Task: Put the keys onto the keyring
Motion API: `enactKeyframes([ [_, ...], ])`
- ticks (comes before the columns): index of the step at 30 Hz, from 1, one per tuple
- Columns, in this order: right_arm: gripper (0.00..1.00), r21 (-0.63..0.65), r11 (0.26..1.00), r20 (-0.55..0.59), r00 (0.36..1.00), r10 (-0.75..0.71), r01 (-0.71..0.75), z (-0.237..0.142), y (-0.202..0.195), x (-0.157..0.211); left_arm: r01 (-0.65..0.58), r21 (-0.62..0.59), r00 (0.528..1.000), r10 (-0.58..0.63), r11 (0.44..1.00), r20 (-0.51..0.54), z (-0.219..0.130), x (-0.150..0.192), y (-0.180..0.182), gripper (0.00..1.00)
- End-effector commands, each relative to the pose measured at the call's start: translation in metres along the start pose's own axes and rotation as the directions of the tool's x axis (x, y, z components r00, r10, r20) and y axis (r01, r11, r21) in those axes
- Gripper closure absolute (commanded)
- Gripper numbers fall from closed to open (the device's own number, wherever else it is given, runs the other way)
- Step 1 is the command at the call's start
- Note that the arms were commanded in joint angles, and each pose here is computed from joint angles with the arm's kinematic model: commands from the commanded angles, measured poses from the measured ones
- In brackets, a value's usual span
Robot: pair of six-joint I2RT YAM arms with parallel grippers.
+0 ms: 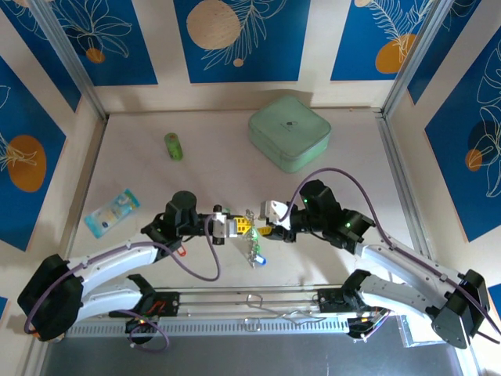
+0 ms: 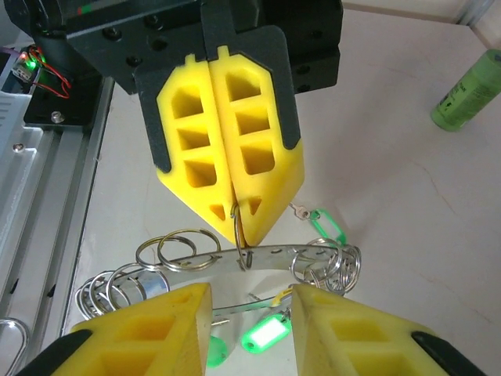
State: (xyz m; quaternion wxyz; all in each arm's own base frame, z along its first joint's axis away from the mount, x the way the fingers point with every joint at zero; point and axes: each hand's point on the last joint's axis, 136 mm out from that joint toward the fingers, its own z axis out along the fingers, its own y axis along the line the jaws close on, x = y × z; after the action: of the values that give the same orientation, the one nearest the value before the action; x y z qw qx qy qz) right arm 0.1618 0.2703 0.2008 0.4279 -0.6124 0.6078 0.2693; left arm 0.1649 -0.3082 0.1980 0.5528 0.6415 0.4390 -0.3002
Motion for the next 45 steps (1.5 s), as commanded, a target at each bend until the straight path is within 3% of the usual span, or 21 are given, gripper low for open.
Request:
enactKeyframes([
  [1, 0.67, 0.015, 1.0, 0.036, 0.999, -0.005, 0.005, 0.002, -0.001, -0.003, -0.201, -0.095, 0.978, 0.205, 0.975, 0.034, -0.002, -0.017, 0.011, 1.0],
  [10, 0.7, 0.021, 0.998, 0.011, 0.998, -0.06, 0.06, 0.005, 0.006, 0.007, -0.299, -0.131, 0.954, 0.301, 0.945, -0.007, 0.0, -0.018, 0.01, 1.0],
  [22, 0.75, 0.053, 0.994, 0.027, 0.994, -0.102, 0.1, 0.006, -0.001, -0.005, -0.274, -0.1, 0.961, 0.276, 0.956, 0.002, 0.003, -0.018, 0.004, 1.0],
  [32, 0.71, 0.094, 0.986, -0.073, 0.989, -0.129, 0.135, 0.002, -0.006, 0.014, -0.27, -0.117, 0.962, 0.272, 0.956, -0.004, 0.001, -0.018, 0.007, 1.0],
  [39, 0.73, 0.089, 0.984, 0.022, 0.988, -0.154, 0.152, 0.0, -0.001, -0.007, -0.233, -0.103, 0.972, 0.236, 0.967, 0.011, 0.003, -0.019, 0.005, 1.0],
  [45, 0.75, 0.054, 0.986, 0.03, 0.987, -0.16, 0.158, 0.007, 0.005, -0.01, -0.191, -0.094, 0.981, 0.194, 0.977, 0.027, 0.004, -0.02, 0.004, 1.0],
])
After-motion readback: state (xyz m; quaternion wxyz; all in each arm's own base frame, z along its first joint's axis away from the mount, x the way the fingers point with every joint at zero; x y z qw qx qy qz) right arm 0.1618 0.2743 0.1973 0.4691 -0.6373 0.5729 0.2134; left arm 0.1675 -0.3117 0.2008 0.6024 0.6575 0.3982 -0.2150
